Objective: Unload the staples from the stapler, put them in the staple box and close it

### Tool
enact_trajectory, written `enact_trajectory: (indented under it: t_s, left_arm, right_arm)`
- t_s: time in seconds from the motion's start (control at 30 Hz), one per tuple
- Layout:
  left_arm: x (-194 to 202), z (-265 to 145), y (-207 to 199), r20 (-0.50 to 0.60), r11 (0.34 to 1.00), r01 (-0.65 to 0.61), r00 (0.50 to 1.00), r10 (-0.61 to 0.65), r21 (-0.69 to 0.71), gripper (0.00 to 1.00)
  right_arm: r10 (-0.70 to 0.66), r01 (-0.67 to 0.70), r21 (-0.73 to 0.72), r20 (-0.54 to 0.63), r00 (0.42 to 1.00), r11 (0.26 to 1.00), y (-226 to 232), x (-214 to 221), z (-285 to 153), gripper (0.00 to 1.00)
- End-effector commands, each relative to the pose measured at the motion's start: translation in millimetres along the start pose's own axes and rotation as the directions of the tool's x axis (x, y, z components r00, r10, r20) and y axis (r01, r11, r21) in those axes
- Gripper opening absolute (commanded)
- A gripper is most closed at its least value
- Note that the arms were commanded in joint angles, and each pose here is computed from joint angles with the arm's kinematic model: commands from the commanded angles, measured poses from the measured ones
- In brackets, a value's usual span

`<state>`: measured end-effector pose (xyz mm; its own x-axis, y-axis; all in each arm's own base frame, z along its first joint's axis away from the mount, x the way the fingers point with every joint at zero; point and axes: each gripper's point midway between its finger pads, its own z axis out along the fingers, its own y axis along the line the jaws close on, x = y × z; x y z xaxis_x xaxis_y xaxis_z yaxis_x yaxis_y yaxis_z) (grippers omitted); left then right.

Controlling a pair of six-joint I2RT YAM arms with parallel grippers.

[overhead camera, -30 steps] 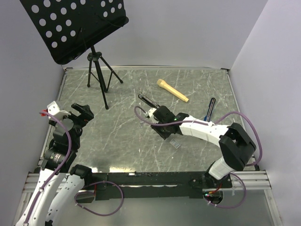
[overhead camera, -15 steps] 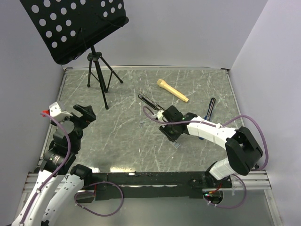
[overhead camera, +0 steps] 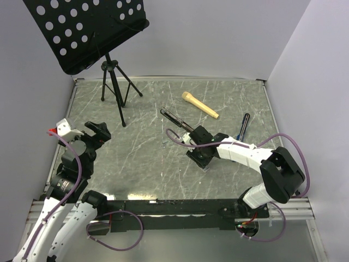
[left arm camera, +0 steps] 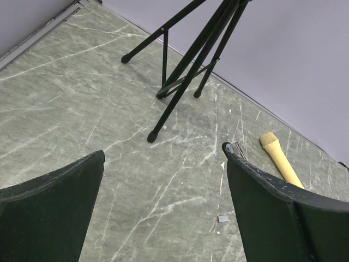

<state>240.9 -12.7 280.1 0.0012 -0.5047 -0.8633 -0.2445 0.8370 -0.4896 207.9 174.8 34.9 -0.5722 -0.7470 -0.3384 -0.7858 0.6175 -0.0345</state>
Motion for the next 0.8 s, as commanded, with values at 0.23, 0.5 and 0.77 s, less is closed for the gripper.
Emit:
enact_trajectory:
  t_s: [0.23, 0.5, 0.77]
  left_arm:
    - [-7.5, -1.7, -0.8, 0.029, 1.0, 0.009, 1.0, -0.009, 0.005, 0.98]
    - [-6.9, -1.8, -0.4, 0.028, 1.0, 0.01, 1.0, -0.01, 0.004, 0.99]
    - [-6.2, -1.9, -1.0, 0.023, 1.0, 0.011, 1.0, -0.011, 0.006, 0.99]
  right_arm:
    - [-0.027, 0.027, 0.014, 0.031, 0.999, 1.0, -4.0, -5.6, -0.9, 0.43]
    - [-0.021, 0.02, 0.019, 0.022, 1.0, 1.0, -5.2, -5.9, -0.3, 0.45]
    - [-0.005, 0.005, 0.036, 0.014, 1.0, 0.999, -8.0, -6.9, -1.8, 0.58]
